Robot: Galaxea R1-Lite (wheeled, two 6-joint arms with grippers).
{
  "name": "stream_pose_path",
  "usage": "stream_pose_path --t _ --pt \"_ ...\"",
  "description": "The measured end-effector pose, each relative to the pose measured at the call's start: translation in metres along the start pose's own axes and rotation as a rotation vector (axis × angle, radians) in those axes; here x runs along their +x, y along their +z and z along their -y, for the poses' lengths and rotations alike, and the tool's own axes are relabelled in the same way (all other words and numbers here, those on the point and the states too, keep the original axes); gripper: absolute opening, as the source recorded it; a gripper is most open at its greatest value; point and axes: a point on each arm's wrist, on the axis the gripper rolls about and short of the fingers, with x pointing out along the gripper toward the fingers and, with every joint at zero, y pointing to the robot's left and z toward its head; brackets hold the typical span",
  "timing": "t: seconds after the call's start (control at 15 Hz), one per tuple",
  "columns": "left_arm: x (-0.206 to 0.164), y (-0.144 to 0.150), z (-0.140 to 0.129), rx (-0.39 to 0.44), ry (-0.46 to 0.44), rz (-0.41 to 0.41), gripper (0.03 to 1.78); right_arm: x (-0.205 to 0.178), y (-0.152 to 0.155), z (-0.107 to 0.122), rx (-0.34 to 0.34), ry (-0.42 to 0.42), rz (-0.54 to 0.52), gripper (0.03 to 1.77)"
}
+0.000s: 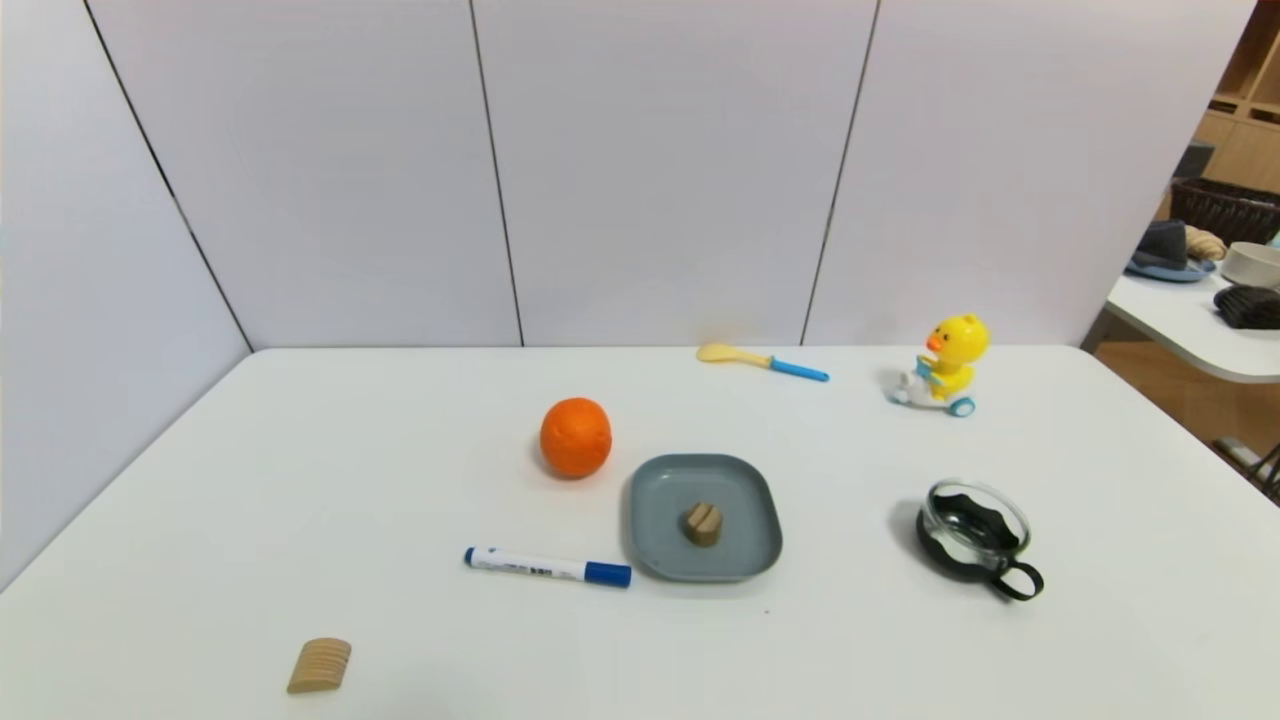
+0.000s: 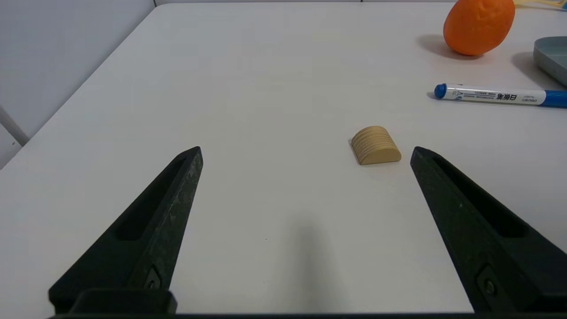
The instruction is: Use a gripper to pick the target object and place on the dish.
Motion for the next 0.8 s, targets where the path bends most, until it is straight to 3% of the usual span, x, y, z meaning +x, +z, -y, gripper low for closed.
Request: stream_pose_path --t 0.8 --pt "0.0 0.0 0.0 0.0 0.0 0.0 1.69 0.0 -0.0001 -0.0001 -0.005 0.003 -0.001 1.71"
